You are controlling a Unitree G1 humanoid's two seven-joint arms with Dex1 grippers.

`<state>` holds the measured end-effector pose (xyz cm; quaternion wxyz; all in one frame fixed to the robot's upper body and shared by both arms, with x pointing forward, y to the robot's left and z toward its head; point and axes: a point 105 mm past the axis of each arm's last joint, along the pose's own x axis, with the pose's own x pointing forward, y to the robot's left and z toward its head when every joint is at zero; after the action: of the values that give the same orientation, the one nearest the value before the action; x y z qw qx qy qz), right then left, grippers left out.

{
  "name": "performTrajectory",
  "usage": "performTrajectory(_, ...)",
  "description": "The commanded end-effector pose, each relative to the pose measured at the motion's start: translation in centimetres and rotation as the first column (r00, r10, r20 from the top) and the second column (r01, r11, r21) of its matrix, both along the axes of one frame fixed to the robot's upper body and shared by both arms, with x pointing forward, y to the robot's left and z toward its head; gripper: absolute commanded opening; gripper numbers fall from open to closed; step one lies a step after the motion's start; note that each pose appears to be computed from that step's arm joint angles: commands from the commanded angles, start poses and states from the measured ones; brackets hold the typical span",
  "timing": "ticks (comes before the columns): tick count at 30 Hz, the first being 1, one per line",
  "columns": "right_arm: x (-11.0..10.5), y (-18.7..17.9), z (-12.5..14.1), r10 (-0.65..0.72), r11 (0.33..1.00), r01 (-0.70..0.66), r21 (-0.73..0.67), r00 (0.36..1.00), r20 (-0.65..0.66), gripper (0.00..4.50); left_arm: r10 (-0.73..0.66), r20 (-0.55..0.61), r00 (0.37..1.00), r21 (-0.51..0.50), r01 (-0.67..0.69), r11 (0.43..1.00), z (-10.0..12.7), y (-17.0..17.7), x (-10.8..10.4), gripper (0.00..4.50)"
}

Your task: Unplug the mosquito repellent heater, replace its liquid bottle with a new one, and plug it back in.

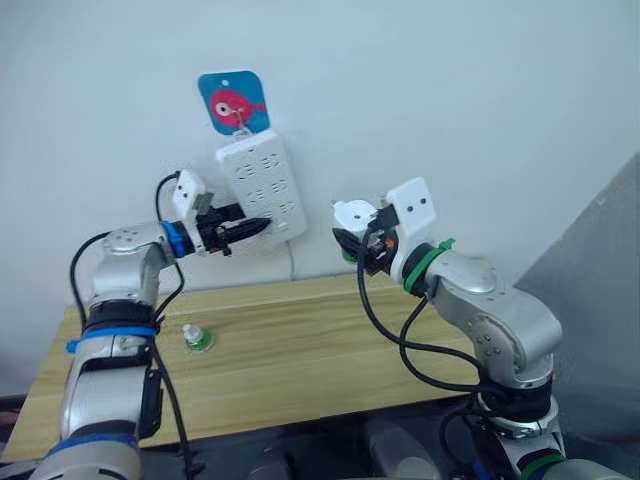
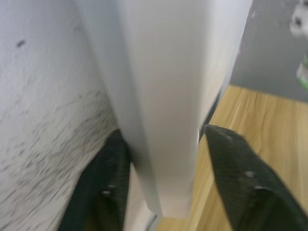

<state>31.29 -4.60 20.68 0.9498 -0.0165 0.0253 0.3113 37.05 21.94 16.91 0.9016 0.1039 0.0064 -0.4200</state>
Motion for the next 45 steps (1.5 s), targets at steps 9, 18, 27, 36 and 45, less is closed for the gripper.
performTrajectory(9, -0.4, -1.6, 2.9, -0.046, 0.977, 0.037, 0.21, 0.998, 0.043, 3.02, -0.052, 0.396, 0.917, 0.021, 0.048, 0.999, 4.0, -4.4, -7.3, 4.5)
performTrajectory(18, -0.9, -1.8, 3.0, -0.036, 0.919, 0.051, 0.391, 0.998, -0.046, 3.02, 0.009, 0.355, 0.935, -0.138, 0.043, 0.99, 2.9, -8.5, -9.3, 4.5)
performTrajectory(27, -1.3, -1.2, 3.0, -0.004, 0.925, 0.019, 0.379, 0.999, -0.04, 3.02, 0.267, 0.19, 0.945, -0.122, -0.247, 0.961, -1.0, -2.2, -8.7, 4.5)
performTrajectory(36, -1.2, -1.0, 3.5, 0.014, 0.918, -0.004, 0.397, 1.0, -0.023, 3.02, 0.168, 0.256, 0.952, -0.068, -0.156, 0.986, -0.7, -1.9, -9.8, 4.5)
performTrajectory(45, -1.3, -0.9, 4.4, 0.019, 0.869, 0.0, 0.495, 0.999, -0.034, 3.02, -0.045, 0.317, 0.947, -0.121, 0.088, 0.989, -0.1, -8.9, -10.3, 4.5)
